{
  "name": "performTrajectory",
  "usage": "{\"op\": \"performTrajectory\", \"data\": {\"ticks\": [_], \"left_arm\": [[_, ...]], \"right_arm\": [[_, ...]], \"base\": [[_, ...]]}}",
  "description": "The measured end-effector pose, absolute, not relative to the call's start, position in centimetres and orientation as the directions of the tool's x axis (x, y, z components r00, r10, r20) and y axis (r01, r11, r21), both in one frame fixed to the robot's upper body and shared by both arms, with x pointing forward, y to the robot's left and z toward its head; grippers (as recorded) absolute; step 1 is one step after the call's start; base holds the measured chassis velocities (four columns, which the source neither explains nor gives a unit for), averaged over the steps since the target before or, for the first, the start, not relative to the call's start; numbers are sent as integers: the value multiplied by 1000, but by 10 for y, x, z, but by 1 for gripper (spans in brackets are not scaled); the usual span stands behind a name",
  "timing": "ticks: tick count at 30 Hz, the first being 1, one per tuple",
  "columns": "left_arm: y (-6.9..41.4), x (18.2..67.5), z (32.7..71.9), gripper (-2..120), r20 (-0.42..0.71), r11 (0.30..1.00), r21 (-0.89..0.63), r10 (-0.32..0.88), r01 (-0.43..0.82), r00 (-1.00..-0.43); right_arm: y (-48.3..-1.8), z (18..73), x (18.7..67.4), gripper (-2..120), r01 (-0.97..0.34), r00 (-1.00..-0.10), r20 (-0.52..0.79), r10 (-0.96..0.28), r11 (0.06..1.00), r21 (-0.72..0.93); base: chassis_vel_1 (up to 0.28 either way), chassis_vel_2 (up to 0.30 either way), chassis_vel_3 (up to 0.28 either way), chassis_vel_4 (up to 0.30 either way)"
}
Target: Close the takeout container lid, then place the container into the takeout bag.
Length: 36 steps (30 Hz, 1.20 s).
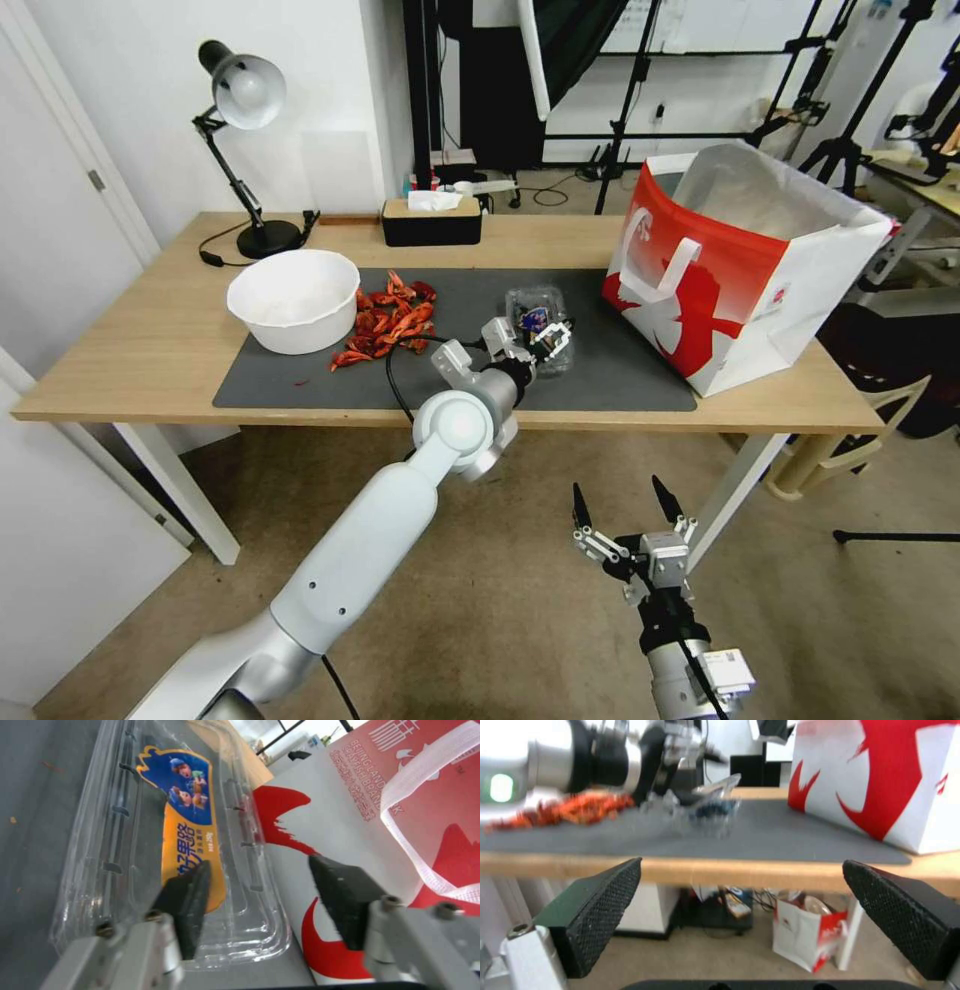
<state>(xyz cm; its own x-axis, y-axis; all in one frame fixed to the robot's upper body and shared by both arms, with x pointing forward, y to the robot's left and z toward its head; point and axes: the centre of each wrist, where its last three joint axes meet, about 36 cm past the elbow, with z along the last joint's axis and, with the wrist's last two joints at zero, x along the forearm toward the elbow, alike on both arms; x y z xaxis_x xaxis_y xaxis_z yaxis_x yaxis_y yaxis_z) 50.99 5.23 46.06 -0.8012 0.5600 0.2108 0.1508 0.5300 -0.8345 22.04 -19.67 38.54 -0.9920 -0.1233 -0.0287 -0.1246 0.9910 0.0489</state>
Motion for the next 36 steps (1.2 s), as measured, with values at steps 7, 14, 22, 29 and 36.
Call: {"op": "performTrajectory", "data": {"ticks": [7, 14, 22, 29, 36], "left_arm": [[51, 509, 460, 23, 225, 558, -815, 555, 158, -801], [54, 508, 454, 0, 243, 586, -795, 544, 156, -803], [56, 509, 452, 0, 251, 601, -784, 539, 158, -804], [56, 509, 451, 0, 253, 601, -784, 537, 155, -805], [58, 509, 448, 0, 258, 602, -785, 532, 146, -807]], "right_arm": [[-221, 433, 258, 100, -173, -984, -83, -156, 948, 268], [-253, 477, 308, 100, -204, -978, -77, -195, 795, 571], [-267, 489, 367, 100, -143, -975, 18, -223, 682, 717], [-268, 503, 426, 100, -140, -959, 73, -274, 682, 718], [-260, 518, 482, 100, -106, -910, 224, -349, 718, 688]], "base": [[0, 0, 0, 0], [0, 0, 0, 0], [0, 0, 0, 0], [0, 0, 0, 0], [0, 0, 0, 0]]}}
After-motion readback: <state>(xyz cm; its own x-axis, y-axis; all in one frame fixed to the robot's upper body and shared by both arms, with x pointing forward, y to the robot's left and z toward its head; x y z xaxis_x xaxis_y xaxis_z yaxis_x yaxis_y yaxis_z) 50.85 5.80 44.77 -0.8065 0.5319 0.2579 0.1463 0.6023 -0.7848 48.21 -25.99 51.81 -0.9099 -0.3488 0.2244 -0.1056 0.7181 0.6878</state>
